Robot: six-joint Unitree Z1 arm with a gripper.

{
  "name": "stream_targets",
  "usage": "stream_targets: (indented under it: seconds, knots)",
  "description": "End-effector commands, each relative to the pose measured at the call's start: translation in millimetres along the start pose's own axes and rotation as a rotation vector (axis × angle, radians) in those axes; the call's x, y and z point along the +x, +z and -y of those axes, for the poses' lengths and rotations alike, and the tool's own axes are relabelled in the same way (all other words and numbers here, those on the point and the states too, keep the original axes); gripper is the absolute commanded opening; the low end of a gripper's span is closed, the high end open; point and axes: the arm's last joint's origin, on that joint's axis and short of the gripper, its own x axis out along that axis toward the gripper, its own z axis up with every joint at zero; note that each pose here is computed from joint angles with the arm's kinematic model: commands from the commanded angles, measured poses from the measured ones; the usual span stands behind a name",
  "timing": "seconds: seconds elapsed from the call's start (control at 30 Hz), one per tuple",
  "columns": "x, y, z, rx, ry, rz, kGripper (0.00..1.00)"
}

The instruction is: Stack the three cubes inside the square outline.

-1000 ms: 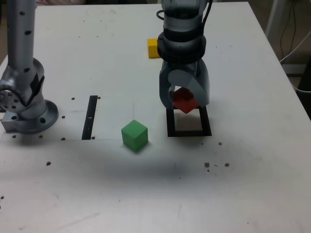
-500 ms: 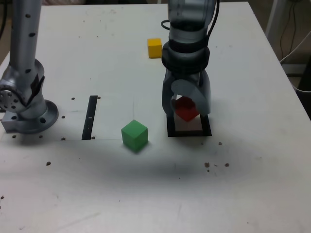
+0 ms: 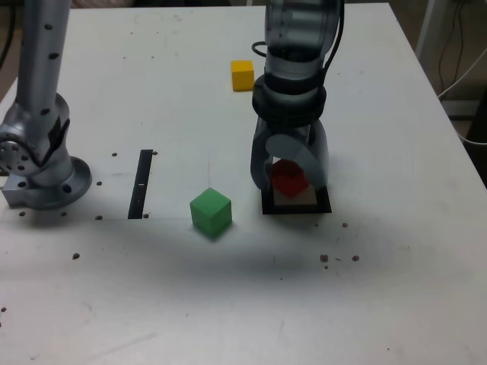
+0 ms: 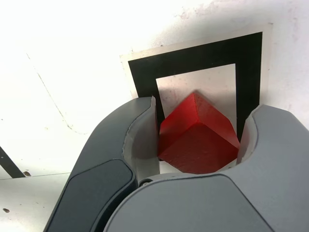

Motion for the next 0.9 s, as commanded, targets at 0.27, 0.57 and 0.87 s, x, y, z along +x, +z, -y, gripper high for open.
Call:
stream_targets:
  seconds: [0.27, 0.57, 0.87]
  knots:
    - [12, 4, 1, 0.004, -0.004, -0.024, 0.73]
    - [-13, -11, -2, -0.006, 0.007, 0.032, 0.96]
    - [-41, -24, -6, 0.004, 0.023, 0.033, 0.99]
